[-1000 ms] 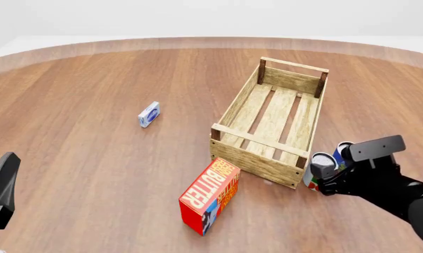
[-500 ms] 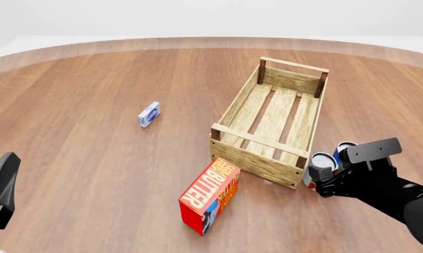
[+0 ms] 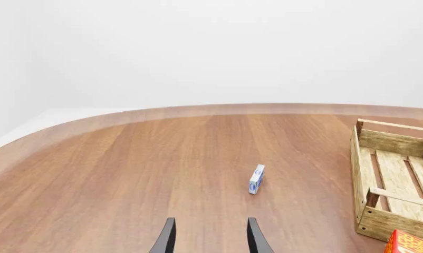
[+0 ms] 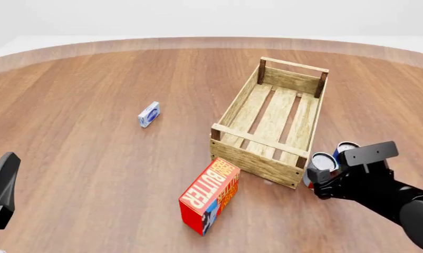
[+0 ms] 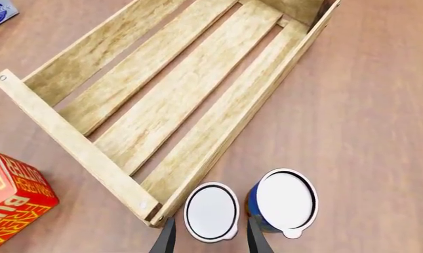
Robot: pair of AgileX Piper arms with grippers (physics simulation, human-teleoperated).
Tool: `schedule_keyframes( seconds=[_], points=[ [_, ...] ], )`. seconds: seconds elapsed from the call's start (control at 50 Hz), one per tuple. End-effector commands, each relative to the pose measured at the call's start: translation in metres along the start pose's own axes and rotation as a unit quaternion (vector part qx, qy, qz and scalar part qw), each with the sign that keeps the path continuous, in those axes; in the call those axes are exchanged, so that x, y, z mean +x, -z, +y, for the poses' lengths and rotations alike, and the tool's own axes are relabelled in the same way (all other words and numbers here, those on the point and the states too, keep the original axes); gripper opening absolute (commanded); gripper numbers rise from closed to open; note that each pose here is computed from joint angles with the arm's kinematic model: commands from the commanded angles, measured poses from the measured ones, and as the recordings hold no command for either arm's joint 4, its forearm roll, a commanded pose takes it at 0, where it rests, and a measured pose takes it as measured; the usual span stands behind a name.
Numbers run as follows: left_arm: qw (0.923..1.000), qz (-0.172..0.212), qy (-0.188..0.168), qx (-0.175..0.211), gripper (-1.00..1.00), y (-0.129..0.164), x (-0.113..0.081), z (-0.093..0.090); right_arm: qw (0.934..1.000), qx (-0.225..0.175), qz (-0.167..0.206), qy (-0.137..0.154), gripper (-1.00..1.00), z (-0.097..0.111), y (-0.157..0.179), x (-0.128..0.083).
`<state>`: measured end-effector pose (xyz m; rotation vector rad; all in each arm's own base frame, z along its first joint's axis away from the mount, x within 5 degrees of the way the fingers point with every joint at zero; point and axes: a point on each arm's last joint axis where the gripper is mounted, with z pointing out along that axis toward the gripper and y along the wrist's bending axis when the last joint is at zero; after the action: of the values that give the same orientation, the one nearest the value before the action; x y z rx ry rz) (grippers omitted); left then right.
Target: Pick up the tomato sauce, and put it in the wooden tray.
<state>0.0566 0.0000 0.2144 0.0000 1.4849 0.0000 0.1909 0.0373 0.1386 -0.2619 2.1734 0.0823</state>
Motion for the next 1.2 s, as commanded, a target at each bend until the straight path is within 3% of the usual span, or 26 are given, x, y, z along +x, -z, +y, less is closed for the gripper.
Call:
schedule_keyframes(
  seconds=[0.02,0.62,0.64,1.2],
  points=[
    [1.0000,0.000,0.000,0.000,1.00,0.000,0.000,0.000,1.0000,-0.001,0.002,-0.002,1.00,0.000,-0.003,0.002],
    [1.0000,0.000,0.000,0.000,1.00,0.000,0.000,0.000,1.0000,-0.001,0.005,-0.003,1.00,0.001,-0.007,0.006],
    [1.0000,0.000,0.000,0.000,1.00,0.000,0.000,0.000,1.0000,-0.002,0.005,-0.003,-1.00,0.001,-0.006,0.006],
    [1.0000,0.000,0.000,0.000,1.00,0.000,0.000,0.000,0.9999,0.010,-0.004,0.004,-1.00,-0.005,0.004,-0.001]
  ],
)
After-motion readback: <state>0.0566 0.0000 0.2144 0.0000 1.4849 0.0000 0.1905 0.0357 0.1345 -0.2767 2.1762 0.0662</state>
